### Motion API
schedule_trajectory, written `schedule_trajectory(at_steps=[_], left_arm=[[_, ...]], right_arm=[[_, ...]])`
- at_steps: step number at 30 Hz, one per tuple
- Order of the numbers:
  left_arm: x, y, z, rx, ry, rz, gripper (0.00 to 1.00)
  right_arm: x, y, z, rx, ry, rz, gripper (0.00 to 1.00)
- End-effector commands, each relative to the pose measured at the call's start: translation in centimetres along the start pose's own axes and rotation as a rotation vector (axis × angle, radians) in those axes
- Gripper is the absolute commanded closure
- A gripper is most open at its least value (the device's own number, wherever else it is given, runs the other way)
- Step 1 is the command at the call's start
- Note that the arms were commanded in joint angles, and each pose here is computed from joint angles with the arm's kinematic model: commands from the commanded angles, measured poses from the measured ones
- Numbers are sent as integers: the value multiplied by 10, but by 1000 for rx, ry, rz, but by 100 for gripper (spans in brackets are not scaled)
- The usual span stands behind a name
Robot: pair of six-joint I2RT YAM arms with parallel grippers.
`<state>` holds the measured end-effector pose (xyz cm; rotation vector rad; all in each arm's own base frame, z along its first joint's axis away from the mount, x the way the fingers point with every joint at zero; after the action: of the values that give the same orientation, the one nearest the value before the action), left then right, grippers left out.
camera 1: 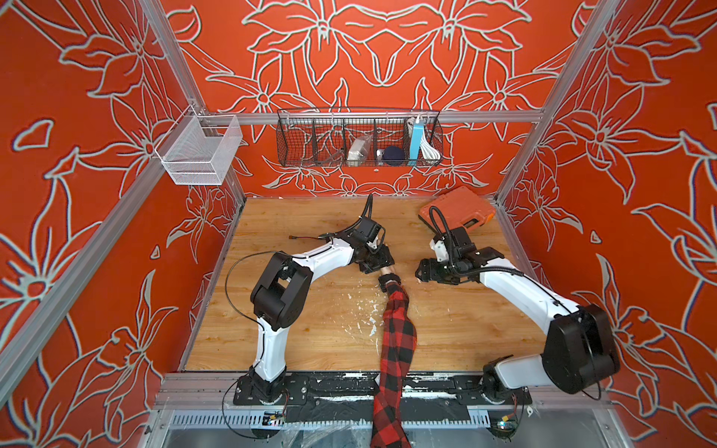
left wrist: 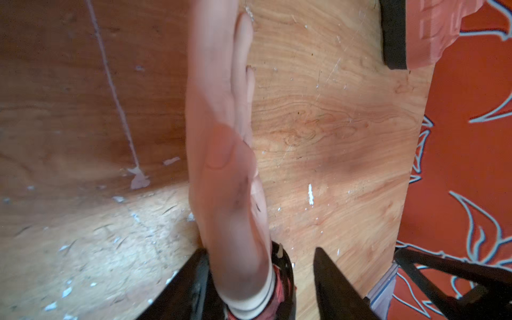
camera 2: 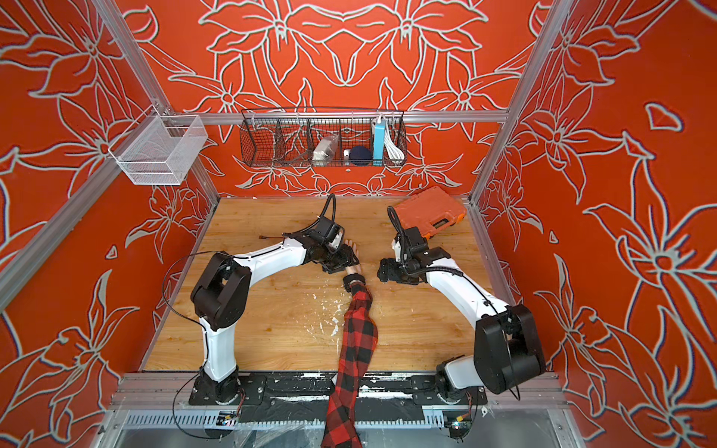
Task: Take off the watch
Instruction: Adjust the hand at the center of the board.
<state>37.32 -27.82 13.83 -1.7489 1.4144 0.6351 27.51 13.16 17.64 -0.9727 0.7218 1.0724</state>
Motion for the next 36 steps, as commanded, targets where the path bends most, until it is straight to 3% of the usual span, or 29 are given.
schedule_trajectory(at_steps=[1,10,16,24,29,36], left_arm=[[13,6,1,-24,0,45,47],[7,4,-7,16,91,-4,70],[-11,1,-27,71,295,-37,79],[-21,-2,-31,37,557,-10,87],[-26,1,-26,63,606,5,91],[-10,11,1,75,531,83,89]], right_arm=[[-2,1,-3,-7,-9,-3,22],[-1,2,-4,-1,-11,1,23],[-4,1,-4,-1,-5,-9,24],[-8,-1,-1,4,-8,-13,24],[-9,-1,-2,4,0,-13,25],[-11,-2,-1,4,4,-14,25]])
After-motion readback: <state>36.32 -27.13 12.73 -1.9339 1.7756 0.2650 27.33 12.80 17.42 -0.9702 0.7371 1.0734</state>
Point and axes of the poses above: each gripper's point midway between its finger pads, its own x axis out along the fingers, its own z axis along the line the jaws close on, y = z × x, the point moved 7 cm from there along -x, back along the fingers, and after that the axes turned 9 degrees about x, right-handed, at the moved point
